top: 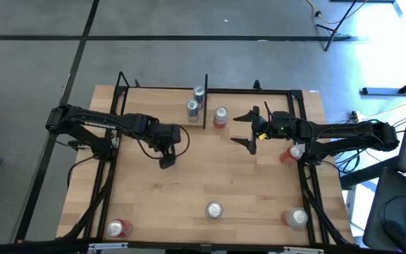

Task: Place canned beverage on shelf
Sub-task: Put the top red and silver soda can on the shelf

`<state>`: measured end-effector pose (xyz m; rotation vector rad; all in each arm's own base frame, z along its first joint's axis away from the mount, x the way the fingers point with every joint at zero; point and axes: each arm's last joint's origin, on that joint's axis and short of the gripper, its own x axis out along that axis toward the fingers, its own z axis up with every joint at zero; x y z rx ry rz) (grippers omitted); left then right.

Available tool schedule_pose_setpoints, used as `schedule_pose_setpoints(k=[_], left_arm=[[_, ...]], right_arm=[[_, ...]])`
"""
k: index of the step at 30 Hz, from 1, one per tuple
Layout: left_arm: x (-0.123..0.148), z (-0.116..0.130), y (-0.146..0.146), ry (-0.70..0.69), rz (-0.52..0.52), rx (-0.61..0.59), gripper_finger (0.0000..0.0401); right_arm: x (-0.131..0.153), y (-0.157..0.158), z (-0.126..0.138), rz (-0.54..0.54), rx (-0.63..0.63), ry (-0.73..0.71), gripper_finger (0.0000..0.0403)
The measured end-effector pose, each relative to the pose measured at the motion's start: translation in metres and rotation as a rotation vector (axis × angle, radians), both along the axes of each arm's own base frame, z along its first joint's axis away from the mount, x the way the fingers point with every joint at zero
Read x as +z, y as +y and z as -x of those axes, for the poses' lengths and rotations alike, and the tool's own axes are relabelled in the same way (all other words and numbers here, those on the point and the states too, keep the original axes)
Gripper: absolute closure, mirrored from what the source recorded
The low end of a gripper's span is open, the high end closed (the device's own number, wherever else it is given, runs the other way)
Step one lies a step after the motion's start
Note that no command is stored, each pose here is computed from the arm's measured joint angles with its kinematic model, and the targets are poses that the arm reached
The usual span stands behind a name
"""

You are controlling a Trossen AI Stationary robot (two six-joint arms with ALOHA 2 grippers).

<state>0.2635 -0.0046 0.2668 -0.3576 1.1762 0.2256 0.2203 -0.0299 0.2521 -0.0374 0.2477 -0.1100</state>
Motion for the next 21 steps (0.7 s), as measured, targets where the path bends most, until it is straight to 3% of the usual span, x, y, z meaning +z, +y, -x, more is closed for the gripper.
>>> schedule_pose_setpoints(k=[3, 8, 21], left_arm=[[-0.001, 0.002, 0.0, 0.024, 0.022, 0.103, 0.0049], [-0.003, 0.01, 0.002, 0.094, -0.042, 0.253, 0.0049], [-0.014, 0.006, -0.006, 0.094, -0.024, 0.232, 0.0048]], right_arm=[[0.0, 0.0, 0.0, 0.0, -0.001, 0.0, 0.0017], [0.0, 0.0, 0.0, 0.0, -0.001, 0.0, 0.0017], [0.0, 0.0, 0.0, 0.0, -0.001, -0.001, 0.0017]])
